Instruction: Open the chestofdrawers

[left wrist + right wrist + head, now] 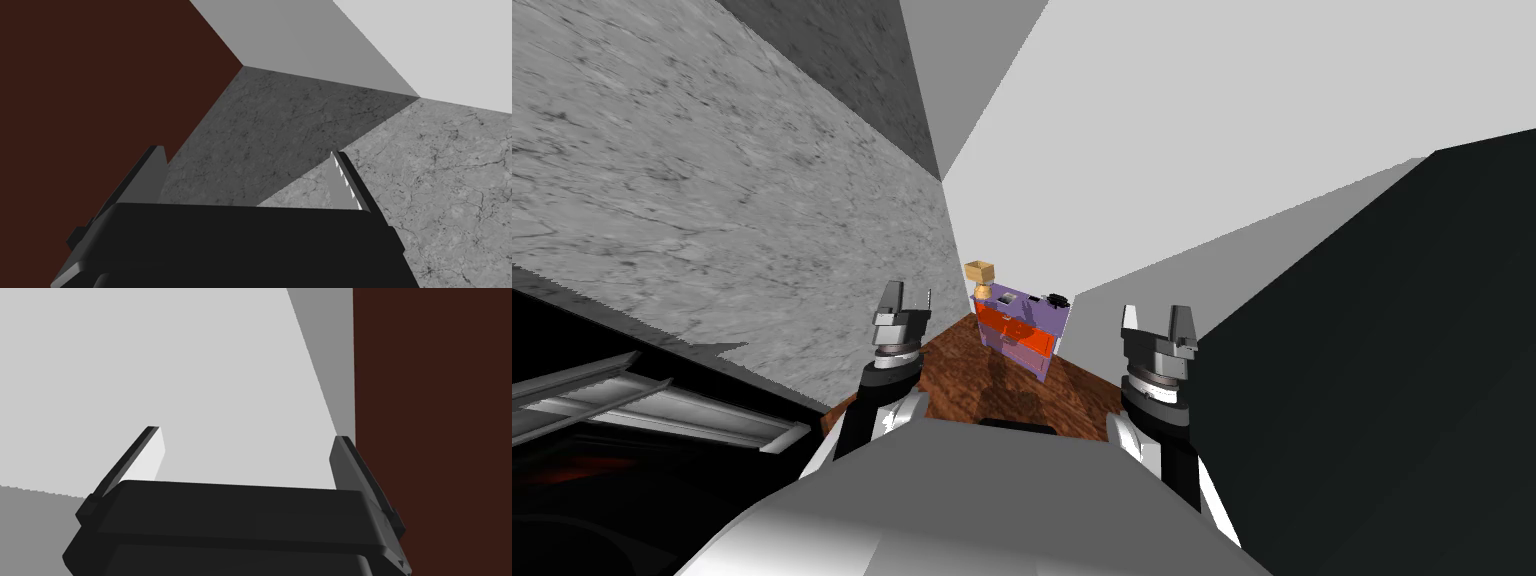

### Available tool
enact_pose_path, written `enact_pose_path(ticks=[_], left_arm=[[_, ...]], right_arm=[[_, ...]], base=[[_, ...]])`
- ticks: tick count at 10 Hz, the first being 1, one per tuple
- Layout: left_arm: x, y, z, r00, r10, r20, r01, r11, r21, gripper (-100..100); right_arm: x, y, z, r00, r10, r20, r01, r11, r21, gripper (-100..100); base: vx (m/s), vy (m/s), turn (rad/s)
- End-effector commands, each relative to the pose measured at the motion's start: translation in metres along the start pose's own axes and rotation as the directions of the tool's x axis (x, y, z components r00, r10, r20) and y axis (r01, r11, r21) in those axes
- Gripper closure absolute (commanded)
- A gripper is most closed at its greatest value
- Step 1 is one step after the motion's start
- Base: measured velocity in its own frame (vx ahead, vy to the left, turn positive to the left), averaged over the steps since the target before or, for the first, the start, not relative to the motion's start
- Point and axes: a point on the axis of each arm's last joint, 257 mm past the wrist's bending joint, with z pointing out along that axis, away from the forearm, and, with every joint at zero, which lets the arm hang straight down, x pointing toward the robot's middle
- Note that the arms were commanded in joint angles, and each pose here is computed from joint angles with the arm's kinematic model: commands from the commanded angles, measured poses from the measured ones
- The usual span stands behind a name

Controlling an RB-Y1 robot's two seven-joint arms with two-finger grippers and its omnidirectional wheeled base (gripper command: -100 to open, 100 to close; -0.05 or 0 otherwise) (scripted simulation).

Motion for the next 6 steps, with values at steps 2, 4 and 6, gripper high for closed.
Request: enact_pose_path(ticks=[2,4,6], left_arm=[[0.0,0.0,0.0,1.0,0.0,0.0,0.0,1.0,0.0,0],[0.0,-0.0001,0.0,1.0,0.0,0.0,0.0,1.0,0.0,0],[0.0,-0.0001,0.0,1.0,0.0,0.0,0.0,1.0,0.0,0]], right_arm=[[0.0,0.0,0.0,1.0,0.0,0.0,0.0,1.0,0.0,0],[0.0,0.0001,0.0,1.0,0.0,0.0,0.0,1.0,0.0,0],[0.0,0.0001,0.0,1.0,0.0,0.0,0.0,1.0,0.0,0]], base=[[0.0,0.0,0.0],[0.0,0.0,0.0],[0.0,0.0,0.0]])
